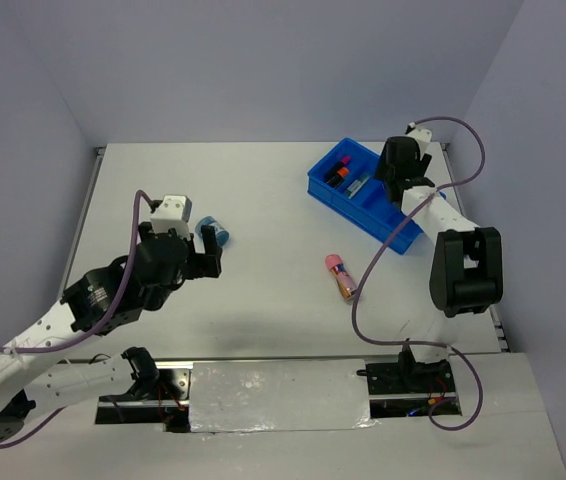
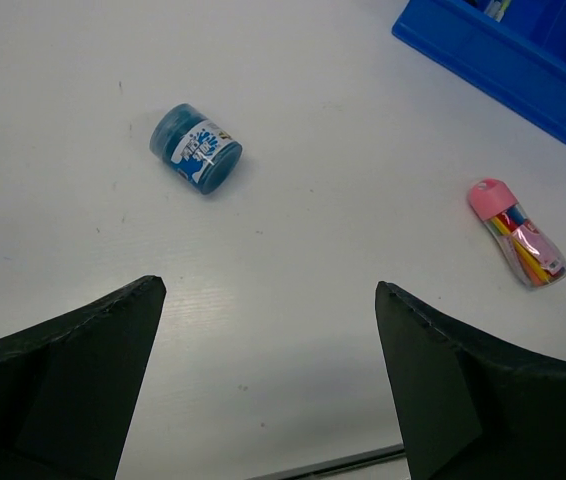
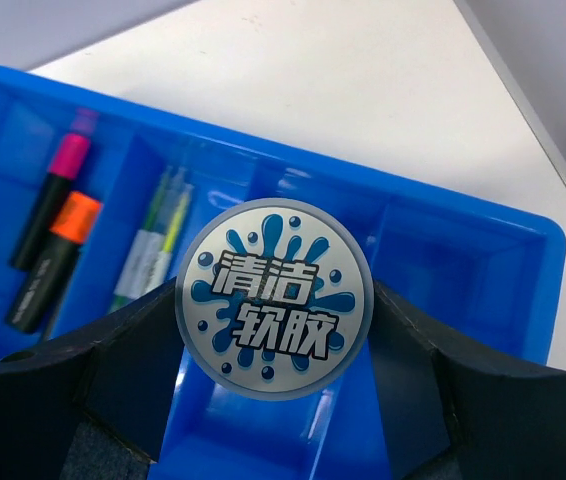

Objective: Sort the stationery into containers
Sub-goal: Place the stationery in the storage box.

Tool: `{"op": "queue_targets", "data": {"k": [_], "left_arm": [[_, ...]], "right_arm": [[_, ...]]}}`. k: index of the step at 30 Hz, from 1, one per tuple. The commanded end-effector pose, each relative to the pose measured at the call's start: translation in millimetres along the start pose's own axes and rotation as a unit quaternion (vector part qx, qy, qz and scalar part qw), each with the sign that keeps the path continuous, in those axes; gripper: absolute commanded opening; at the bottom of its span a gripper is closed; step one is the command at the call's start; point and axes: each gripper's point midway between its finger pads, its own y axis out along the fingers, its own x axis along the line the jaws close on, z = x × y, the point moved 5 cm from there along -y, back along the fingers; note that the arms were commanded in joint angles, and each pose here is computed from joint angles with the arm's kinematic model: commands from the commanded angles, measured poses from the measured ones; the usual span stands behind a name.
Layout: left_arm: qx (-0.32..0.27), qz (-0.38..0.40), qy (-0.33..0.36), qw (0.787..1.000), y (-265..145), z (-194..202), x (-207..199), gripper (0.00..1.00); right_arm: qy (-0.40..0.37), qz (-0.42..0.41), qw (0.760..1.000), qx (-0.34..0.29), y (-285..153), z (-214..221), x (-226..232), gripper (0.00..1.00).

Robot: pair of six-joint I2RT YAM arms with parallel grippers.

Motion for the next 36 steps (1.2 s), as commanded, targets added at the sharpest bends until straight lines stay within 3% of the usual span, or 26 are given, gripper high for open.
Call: {"op": "queue_targets", "data": {"k": [1, 10, 23, 29, 34, 35, 36], "left_arm": [[-0.010, -0.003, 0.009, 1.000, -4.5, -1.1, 7.1, 0.99], [0.013, -0.012, 0.028, 0.999, -1.2, 18.4, 14.4, 0.99], [0.018, -0.007, 0.033, 0.999, 0.7, 22.5, 13.3, 0.99], [0.017, -0.002, 0.031, 0.999, 0.2, 22.0, 12.3, 0.99], [0.022, 0.001, 0.034, 0.999, 2.4, 24.7, 10.5, 0.99], [0.023, 0.002, 0.034, 0.999, 2.6, 25.1, 10.1, 0.99], [0.025, 0.002, 0.036, 0.999, 3.1, 25.7, 9.6, 0.99]], "right_arm": [[0.027, -0.017, 0.998, -0.056, 13.3, -38.6, -1.7, 0.02], [0.027, -0.023, 0.998, -0.042, 37.6, -22.4, -11.4, 0.12], [0.041, -0.031, 0.998, -0.040, 51.4, -24.1, -15.5, 0.15], [0.043, -0.040, 0.998, -0.032, 57.2, -16.3, -12.5, 0.38], [0.045, -0.050, 0.997, -0.035, 56.4, -18.6, -9.3, 0.42], [0.046, -0.049, 0.997, -0.033, 56.2, -18.5, -9.5, 0.55], [0.046, -0.052, 0.997, -0.033, 55.1, -19.9, -8.8, 0.60]]}}
